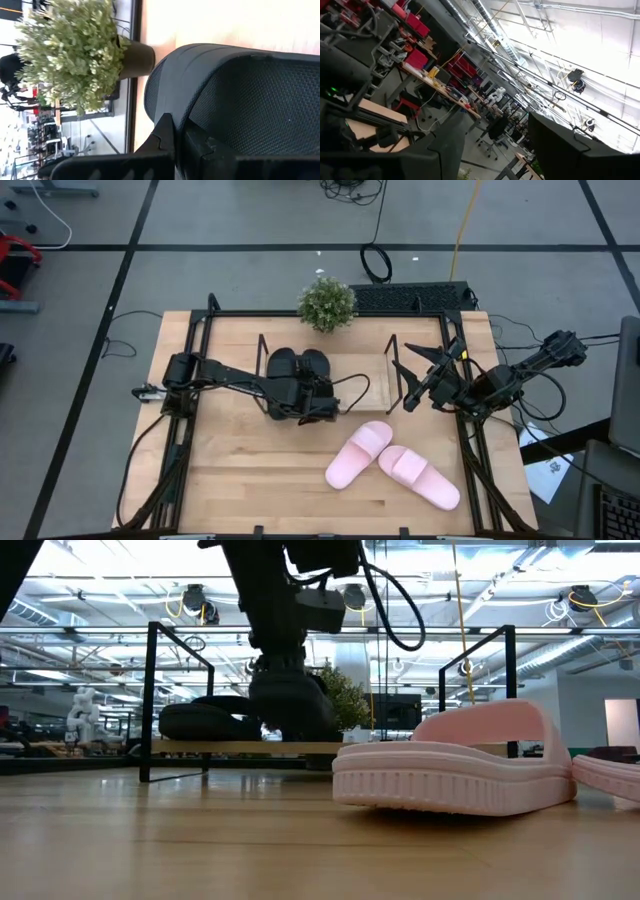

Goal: Pick and place slides into the shelf
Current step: Put the black slide on the shelf

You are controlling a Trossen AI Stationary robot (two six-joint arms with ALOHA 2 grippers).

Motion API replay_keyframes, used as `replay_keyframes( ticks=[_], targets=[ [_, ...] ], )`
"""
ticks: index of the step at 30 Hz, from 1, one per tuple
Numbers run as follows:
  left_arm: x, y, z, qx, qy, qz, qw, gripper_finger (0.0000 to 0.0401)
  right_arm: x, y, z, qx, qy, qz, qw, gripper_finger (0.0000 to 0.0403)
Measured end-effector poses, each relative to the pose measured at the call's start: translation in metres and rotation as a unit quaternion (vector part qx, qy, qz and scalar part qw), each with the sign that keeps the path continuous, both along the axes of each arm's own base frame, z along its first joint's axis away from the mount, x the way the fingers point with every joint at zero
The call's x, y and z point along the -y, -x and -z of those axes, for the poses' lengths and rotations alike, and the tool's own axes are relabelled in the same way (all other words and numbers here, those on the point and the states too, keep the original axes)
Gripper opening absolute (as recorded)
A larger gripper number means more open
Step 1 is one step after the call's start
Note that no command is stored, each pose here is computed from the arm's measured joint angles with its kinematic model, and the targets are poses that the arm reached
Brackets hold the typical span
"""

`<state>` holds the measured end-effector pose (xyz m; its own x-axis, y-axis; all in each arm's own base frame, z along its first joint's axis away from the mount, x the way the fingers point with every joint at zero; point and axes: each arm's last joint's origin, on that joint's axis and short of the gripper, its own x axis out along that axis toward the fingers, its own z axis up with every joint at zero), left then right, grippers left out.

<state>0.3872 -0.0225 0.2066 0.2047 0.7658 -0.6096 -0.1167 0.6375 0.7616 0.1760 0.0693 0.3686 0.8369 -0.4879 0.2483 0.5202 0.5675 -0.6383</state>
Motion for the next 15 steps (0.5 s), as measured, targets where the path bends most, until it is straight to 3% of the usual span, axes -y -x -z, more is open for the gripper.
replay_keyframes(
  ticks=[15],
  targets=[
    [-0.013, 0.004, 0.01, -0.008, 0.009, -0.021, 1.0, 0.0, 0.0, 0.0, 0.0, 0.002, 0.003, -0.008, 1.0, 0.0205]
  ],
)
